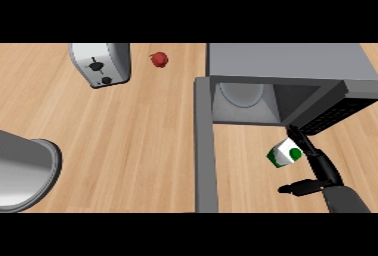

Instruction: Pick up the milk, place it into the microwave and close the microwave

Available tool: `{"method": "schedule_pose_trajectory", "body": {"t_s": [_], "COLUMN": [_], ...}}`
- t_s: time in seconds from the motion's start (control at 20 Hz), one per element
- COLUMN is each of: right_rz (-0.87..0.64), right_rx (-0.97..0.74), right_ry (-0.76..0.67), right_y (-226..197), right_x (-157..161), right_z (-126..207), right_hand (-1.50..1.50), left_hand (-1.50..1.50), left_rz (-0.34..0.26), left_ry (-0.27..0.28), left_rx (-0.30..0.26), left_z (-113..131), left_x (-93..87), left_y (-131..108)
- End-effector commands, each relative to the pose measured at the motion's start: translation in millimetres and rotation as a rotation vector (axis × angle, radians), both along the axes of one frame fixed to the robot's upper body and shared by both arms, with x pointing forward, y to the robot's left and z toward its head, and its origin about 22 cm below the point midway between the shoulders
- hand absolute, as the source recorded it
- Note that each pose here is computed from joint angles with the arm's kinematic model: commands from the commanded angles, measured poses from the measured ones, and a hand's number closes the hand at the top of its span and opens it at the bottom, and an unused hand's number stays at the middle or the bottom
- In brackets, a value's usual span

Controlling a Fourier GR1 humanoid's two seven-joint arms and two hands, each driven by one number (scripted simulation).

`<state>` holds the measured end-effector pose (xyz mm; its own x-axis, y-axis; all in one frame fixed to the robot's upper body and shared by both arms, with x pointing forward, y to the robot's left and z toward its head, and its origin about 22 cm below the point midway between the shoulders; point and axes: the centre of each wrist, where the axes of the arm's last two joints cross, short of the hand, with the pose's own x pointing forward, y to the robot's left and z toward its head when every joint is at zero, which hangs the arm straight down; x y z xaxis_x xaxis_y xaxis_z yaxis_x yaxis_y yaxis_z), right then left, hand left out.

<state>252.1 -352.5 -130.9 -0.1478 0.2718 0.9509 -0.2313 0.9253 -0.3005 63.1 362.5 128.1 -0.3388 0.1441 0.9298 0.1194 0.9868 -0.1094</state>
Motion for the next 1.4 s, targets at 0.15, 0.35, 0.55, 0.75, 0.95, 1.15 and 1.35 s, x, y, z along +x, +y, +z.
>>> {"method": "schedule_pose_trajectory", "body": {"t_s": [0.15, 0.35, 0.55, 0.75, 0.95, 1.15, 1.35], "right_rz": [0.043, 0.069, 0.143, 0.135, 0.181, 0.019, -0.174], "right_rx": [0.149, 0.189, 0.166, 0.185, 0.262, 0.277, 0.273], "right_ry": [-0.048, -0.032, -0.04, -0.099, -0.1, -0.128, -0.148], "right_y": [3.5, 28.8, 29.9, 40.7, 50.3, 67.1, 97.8], "right_x": [12.1, 12.3, 14.4, 17.7, 25.2, 22.9, 21.0], "right_z": [1.2, -9.4, -8.1, -9.1, -6.5, -12.9, -20.2], "right_hand": [-1.5, 1.5, 1.5, 1.5, 1.5, 1.5, 1.5], "left_hand": [-1.5, -1.5, -1.5, -1.5, -1.5, -1.5, -1.5], "left_rz": [-0.051, -0.052, -0.054, -0.061, -0.056, -0.05, -0.05], "left_ry": [-0.037, -0.023, -0.03, -0.052, -0.038, -0.04, -0.032], "left_rx": [0.003, -0.022, -0.008, -0.021, -0.016, -0.021, -0.024], "left_z": [13.5, 7.6, 13.5, 15.3, 9.1, 17.5, 9.8], "left_x": [-11.8, -3.6, -2.5, -6.9, -7.5, -12.6, -23.7], "left_y": [-4.7, 1.0, -7.1, -2.3, 4.2, -1.8, -5.0]}}
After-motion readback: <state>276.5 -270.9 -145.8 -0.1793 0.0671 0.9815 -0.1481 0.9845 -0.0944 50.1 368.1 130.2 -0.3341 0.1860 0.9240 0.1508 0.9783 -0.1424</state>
